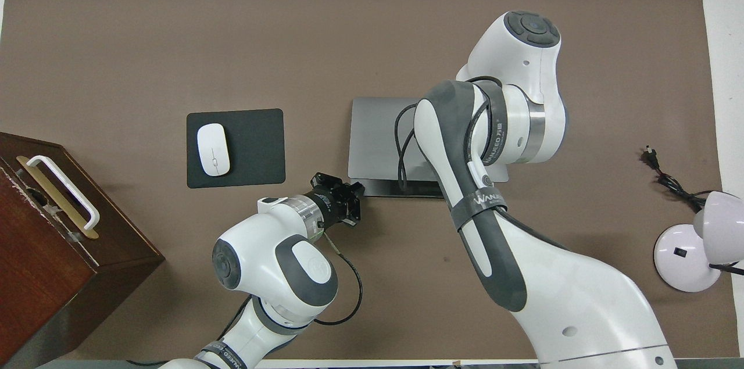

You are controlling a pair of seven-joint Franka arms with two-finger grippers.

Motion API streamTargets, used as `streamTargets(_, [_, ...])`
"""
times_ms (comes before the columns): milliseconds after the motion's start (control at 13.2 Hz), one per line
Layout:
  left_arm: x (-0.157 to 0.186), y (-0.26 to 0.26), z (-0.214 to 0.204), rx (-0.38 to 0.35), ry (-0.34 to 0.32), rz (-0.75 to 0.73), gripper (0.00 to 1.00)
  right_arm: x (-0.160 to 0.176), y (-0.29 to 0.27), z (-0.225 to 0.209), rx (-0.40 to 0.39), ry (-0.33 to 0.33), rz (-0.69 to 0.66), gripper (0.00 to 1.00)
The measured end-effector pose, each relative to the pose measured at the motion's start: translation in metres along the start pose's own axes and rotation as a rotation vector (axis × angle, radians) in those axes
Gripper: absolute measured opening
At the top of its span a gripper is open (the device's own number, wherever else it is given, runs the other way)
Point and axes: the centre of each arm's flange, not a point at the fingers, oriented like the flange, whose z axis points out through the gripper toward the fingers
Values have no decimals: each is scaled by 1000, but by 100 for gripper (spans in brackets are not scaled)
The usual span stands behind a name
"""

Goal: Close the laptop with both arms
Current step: 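Press the lowered screen flat onto the keyboard with the right gripper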

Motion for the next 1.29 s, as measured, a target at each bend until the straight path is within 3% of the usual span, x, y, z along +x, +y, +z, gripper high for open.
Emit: streamTargets(1291, [0, 0, 0, 0, 0, 2, 1, 2, 5, 11, -1, 16, 12, 1])
